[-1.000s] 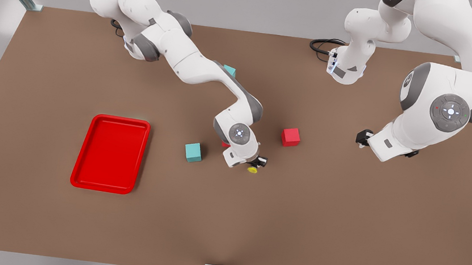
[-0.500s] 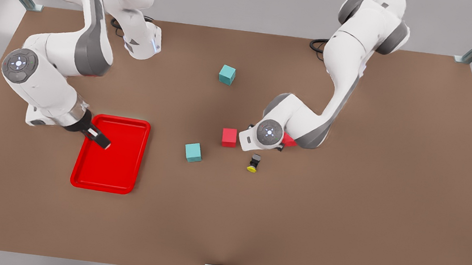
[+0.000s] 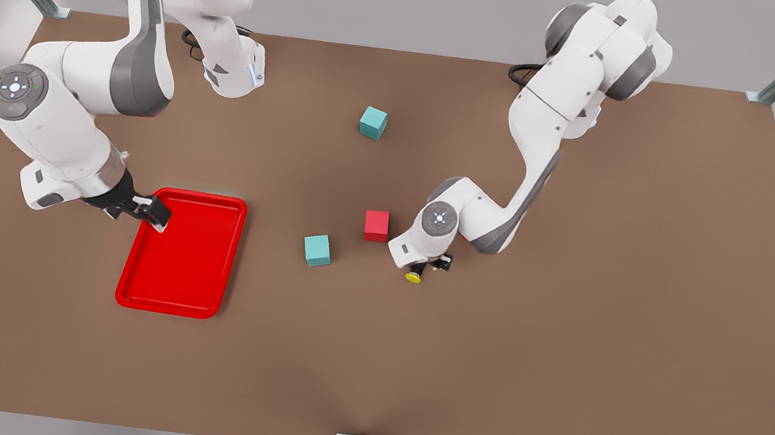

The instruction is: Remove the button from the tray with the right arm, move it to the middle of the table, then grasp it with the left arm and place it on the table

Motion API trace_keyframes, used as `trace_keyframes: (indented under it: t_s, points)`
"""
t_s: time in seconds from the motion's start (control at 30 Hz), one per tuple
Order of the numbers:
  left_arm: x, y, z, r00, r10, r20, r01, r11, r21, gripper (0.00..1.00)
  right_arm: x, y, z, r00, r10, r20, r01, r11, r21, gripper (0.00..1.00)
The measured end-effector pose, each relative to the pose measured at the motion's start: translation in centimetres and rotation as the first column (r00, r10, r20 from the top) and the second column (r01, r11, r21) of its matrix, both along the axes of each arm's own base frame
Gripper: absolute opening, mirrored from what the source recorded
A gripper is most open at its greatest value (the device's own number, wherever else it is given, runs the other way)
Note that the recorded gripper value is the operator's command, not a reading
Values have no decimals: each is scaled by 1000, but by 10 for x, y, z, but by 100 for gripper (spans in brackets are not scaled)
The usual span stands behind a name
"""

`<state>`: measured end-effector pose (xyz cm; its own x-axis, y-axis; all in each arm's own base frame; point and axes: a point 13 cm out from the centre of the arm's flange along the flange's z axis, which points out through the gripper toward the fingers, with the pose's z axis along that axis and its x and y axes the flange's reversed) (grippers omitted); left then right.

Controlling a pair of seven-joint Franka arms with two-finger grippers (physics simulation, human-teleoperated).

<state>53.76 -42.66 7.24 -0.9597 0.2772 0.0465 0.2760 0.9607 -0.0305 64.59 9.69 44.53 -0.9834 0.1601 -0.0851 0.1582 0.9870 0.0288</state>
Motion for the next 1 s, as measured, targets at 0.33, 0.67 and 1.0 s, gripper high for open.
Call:
trace_keyframes:
  t_s: [0.33,0.67,1.0]
  points:
    - [0,-1,-33,1000,-5,11,5,1000,-11,100,2,-10,0,993,119,3,-118,992,-54,100]
    - [1,-1,-42,1000,-16,15,16,1000,-14,75,2,-10,0,982,187,1,-186,980,-65,100]
    - [5,-2,-37,1000,-16,23,17,1000,-18,47,2,-9,0,974,227,-1,-226,972,-69,100]
